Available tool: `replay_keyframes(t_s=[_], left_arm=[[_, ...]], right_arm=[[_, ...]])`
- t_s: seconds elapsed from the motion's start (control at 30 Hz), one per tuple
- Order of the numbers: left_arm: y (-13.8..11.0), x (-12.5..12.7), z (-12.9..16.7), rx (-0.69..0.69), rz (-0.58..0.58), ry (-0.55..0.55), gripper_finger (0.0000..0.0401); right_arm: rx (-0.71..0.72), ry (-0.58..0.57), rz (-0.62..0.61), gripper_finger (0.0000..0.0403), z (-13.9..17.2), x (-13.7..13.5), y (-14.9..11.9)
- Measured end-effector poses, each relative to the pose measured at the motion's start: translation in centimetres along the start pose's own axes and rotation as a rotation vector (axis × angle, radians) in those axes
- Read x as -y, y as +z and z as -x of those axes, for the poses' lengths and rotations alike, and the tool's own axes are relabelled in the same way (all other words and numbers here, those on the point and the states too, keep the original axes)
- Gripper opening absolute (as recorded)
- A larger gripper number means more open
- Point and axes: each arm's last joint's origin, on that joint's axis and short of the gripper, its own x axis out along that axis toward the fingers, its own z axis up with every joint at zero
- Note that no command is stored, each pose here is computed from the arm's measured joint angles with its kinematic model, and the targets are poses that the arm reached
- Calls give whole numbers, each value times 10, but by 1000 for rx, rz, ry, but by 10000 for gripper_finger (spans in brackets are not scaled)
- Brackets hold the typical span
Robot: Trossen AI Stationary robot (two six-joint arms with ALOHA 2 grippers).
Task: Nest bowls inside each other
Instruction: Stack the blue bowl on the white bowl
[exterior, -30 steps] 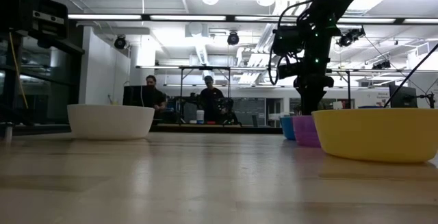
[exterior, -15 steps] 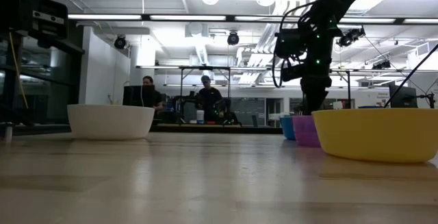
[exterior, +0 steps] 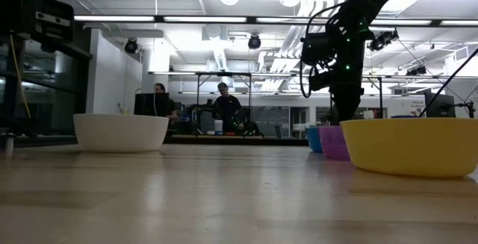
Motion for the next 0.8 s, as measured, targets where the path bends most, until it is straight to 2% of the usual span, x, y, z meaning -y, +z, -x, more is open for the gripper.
replay_keyframes(t_s=[0.3,0.53,0.8], left_arm=[[0,0,0,0,0,0,49],[0,0,0,0,0,0,49],[0,0,0,0,0,0,49]], right_arm=[[-55,7,-53,81,-9,-2,-1],[-44,39,-219,81,-9,-3,0],[-91,50,-273,81,-9,-4,-4]])
